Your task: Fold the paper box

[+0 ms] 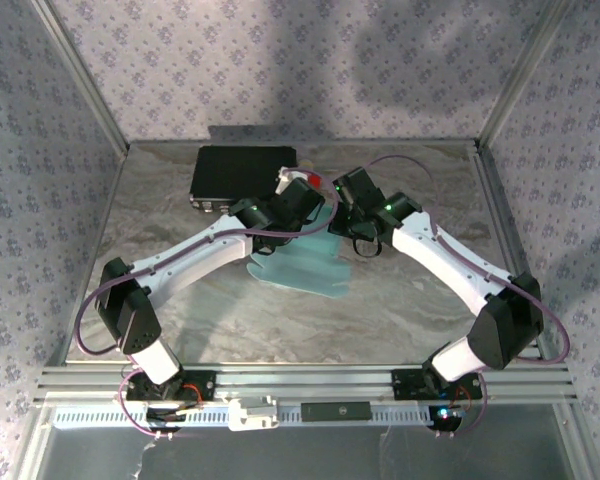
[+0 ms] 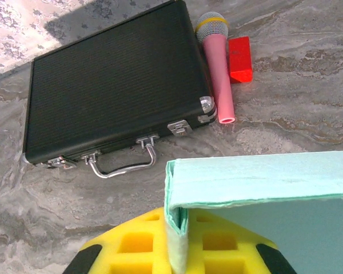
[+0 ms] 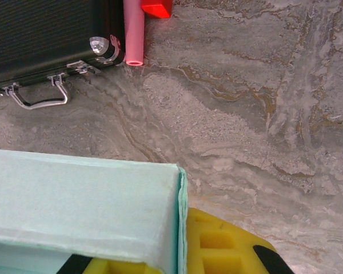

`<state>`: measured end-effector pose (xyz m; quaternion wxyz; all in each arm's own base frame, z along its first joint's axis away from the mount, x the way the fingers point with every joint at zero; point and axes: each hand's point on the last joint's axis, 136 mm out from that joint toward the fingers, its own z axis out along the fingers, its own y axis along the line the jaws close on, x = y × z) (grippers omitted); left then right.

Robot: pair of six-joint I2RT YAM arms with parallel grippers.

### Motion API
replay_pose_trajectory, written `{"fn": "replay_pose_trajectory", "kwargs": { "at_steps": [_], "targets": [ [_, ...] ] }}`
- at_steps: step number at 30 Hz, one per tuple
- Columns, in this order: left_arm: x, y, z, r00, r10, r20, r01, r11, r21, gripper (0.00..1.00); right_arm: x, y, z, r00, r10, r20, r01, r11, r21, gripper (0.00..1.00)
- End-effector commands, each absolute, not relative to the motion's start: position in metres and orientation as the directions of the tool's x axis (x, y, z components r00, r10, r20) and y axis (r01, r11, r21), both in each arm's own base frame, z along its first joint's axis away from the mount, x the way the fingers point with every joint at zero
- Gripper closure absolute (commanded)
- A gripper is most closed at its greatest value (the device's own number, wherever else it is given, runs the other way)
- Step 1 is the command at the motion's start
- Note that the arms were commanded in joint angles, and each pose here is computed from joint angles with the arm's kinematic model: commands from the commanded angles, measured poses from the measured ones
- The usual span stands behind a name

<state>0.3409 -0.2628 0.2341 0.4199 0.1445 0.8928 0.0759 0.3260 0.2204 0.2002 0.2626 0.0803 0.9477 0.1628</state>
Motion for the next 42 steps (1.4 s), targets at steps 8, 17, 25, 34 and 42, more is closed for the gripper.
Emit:
{"fn": "replay_pose_trajectory", "kwargs": {
  "at_steps": [8, 17, 25, 34, 42],
  "targets": [
    [0.339, -0.253, 0.240, -0.588, 0.397, -0.705, 0.127, 0.906, 0.404, 1.00, 0.325, 0.224, 0.219, -0.830, 0.299, -0.471, 0.079, 0.899, 0.431, 1.00],
    [0.325, -0.269, 0.259, -0.576, 0.341, -0.743, 0.173, 0.939, 0.297, 0.61, 0.326, 0.220, 0.208, -0.835, 0.339, -0.434, 0.133, 0.889, 0.438, 1.00],
    [0.310, -0.267, 0.295, -0.584, 0.184, -0.791, 0.173, 0.980, 0.100, 0.51, 0.329, 0.215, 0.193, -0.837, 0.381, -0.393, 0.185, 0.873, 0.452, 1.00],
    [0.291, -0.241, 0.343, -0.550, -0.047, -0.834, 0.096, 0.988, -0.119, 0.57, 0.327, 0.196, 0.170, -0.799, 0.504, -0.327, 0.332, 0.825, 0.458, 1.00],
    [0.239, -0.240, 0.330, -0.635, -0.207, -0.744, 0.041, 0.953, -0.300, 0.64, 0.314, 0.162, 0.131, -0.648, 0.734, -0.200, 0.583, 0.648, 0.490, 1.00]
  ]
}}
